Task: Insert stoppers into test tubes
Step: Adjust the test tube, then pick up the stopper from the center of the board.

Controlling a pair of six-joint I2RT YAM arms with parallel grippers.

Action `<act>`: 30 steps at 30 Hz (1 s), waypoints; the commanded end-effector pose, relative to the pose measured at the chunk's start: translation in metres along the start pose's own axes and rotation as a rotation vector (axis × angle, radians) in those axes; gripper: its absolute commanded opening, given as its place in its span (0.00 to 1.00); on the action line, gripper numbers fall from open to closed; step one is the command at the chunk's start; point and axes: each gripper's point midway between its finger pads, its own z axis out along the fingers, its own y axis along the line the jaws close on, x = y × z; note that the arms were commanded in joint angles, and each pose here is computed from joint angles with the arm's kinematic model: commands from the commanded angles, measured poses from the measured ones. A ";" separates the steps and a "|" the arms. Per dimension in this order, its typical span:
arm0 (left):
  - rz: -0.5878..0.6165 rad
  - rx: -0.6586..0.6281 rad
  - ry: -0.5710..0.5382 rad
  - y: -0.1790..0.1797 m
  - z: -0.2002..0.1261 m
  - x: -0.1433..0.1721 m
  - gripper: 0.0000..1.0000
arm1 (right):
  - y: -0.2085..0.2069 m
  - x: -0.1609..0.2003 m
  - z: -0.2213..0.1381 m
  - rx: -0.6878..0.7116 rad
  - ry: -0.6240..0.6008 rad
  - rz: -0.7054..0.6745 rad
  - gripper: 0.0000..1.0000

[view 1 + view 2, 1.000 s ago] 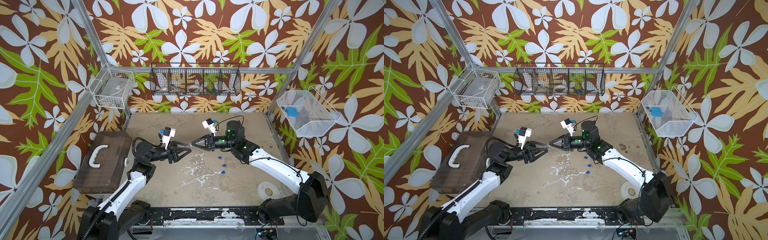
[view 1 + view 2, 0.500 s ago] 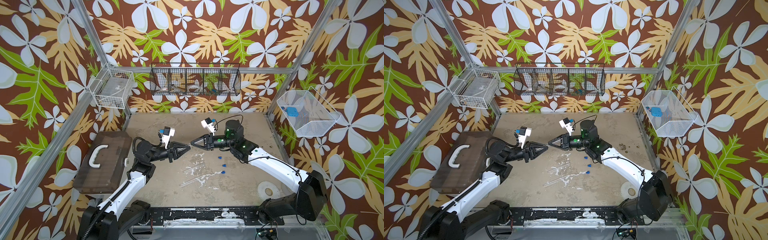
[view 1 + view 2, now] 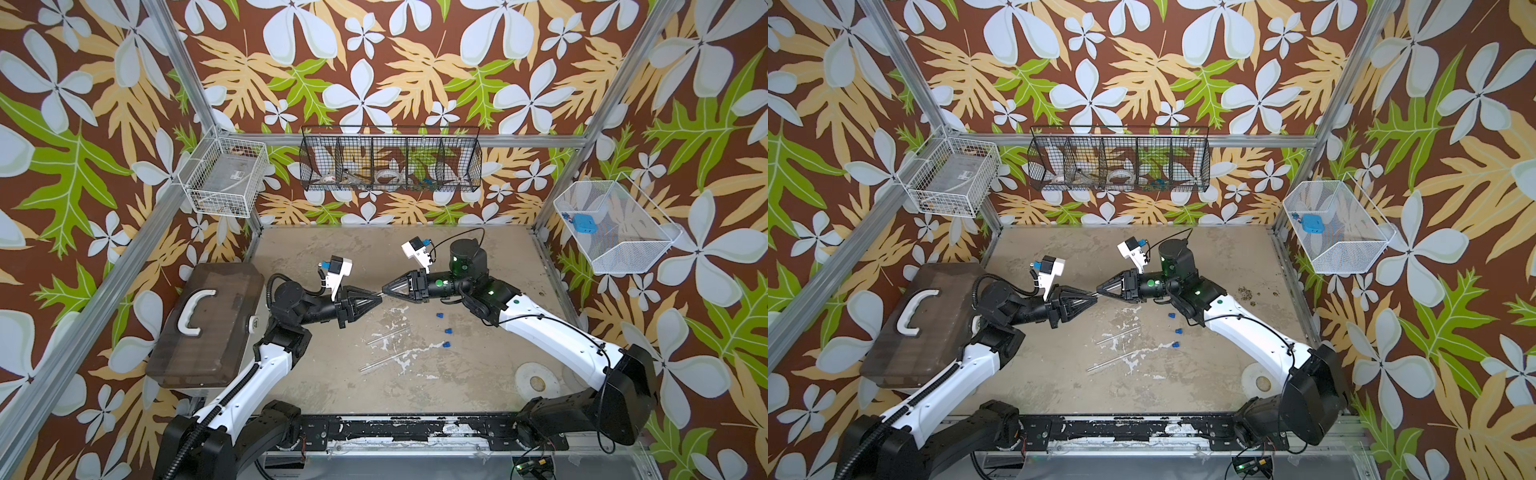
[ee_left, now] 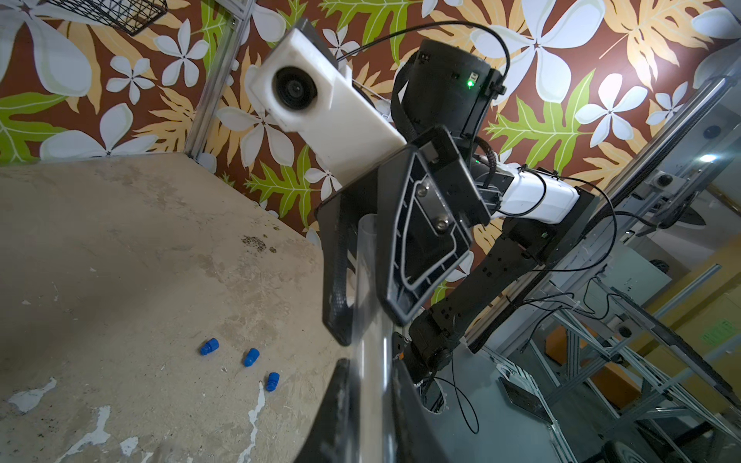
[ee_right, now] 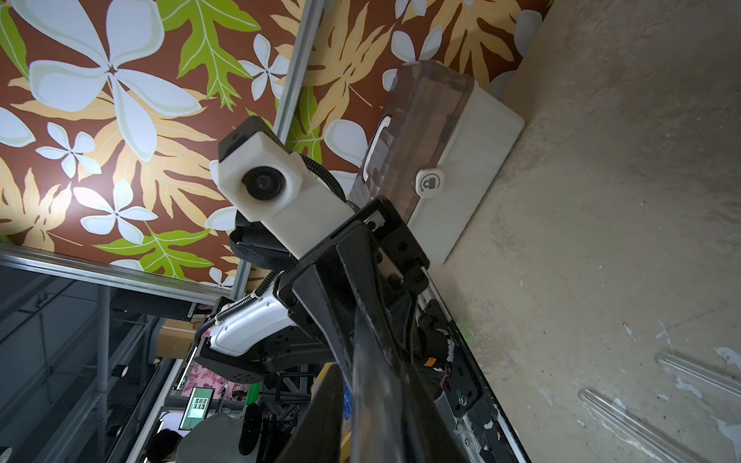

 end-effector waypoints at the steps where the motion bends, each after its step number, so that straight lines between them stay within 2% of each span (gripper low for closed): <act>1: 0.044 -0.028 0.026 0.007 -0.005 0.010 0.10 | -0.015 -0.001 -0.022 0.115 -0.046 -0.055 0.36; 7: 0.093 -0.085 0.087 0.021 -0.015 0.034 0.10 | -0.063 0.002 -0.094 0.349 -0.160 -0.047 0.44; 10: 0.124 -0.106 0.115 0.027 -0.020 0.046 0.10 | -0.102 0.005 -0.125 0.563 -0.195 -0.033 0.50; 13: 0.143 -0.118 0.130 0.031 -0.024 0.052 0.09 | -0.144 0.010 -0.145 0.795 -0.167 -0.019 0.54; 18: 0.167 -0.137 0.142 0.035 -0.028 0.055 0.08 | -0.192 0.013 -0.161 1.015 -0.065 -0.033 0.63; 22: 0.181 -0.147 0.153 0.038 -0.029 0.058 0.08 | -0.217 0.003 -0.168 1.185 0.032 -0.080 0.66; 26: 0.186 -0.148 0.156 0.038 -0.029 0.059 0.08 | -0.232 -0.005 -0.160 1.385 0.220 -0.344 0.71; 28: 0.189 -0.151 0.158 0.039 -0.029 0.058 0.07 | -0.242 0.003 -0.150 1.407 0.376 -0.462 0.73; 30: 0.191 -0.150 0.158 0.038 -0.029 0.058 0.07 | -0.258 0.020 -0.146 1.387 0.519 -0.487 0.71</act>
